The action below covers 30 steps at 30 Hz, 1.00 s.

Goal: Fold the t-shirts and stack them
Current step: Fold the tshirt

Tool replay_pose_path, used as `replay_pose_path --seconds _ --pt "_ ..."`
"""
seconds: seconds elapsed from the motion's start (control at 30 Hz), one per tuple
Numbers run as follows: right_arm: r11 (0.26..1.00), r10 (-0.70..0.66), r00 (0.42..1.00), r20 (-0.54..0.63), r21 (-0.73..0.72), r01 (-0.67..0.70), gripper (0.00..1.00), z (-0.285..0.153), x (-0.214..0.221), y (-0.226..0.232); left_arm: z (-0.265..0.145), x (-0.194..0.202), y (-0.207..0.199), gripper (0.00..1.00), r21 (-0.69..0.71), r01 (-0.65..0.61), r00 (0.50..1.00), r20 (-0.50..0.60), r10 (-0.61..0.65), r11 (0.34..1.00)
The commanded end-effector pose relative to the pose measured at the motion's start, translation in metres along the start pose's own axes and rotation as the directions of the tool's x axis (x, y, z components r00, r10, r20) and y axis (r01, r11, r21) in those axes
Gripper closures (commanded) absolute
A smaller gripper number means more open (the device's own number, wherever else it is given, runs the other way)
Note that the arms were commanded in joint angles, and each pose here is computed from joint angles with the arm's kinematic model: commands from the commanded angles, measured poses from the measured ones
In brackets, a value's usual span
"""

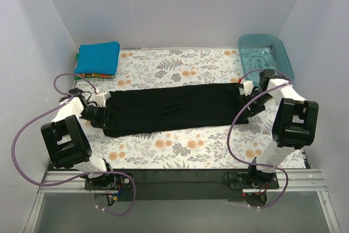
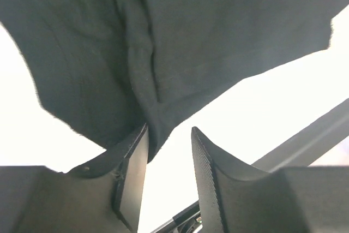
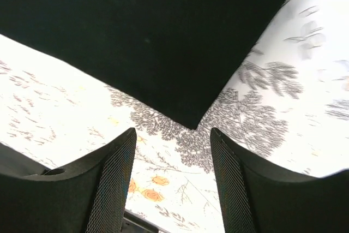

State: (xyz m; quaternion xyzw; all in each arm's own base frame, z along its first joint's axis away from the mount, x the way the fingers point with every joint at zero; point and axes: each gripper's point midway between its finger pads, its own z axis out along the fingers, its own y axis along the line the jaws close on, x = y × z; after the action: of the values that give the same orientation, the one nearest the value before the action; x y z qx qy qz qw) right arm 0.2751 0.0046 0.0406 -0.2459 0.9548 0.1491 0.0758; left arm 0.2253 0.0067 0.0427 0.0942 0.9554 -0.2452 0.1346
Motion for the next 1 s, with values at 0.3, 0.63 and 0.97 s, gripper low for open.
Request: replay_pose_path --seconds 0.3,0.63,0.97 --pt "0.931 -0.152 0.897 0.414 -0.244 0.270 0.44 -0.058 -0.131 0.159 -0.029 -0.032 -0.042 0.61 0.163 0.070 0.993 0.084 -0.085 0.984" --pt "0.775 -0.139 0.915 0.379 -0.533 0.338 0.46 0.011 -0.155 0.318 -0.002 -0.003 -0.017 0.61 0.080 0.183 0.983 -0.040 -0.181 0.980" --pt "0.748 -0.079 0.965 0.251 -0.625 0.224 0.41 0.069 -0.141 0.389 0.016 -0.016 0.007 0.56 0.027 0.236 0.972 -0.025 -0.235 0.971"
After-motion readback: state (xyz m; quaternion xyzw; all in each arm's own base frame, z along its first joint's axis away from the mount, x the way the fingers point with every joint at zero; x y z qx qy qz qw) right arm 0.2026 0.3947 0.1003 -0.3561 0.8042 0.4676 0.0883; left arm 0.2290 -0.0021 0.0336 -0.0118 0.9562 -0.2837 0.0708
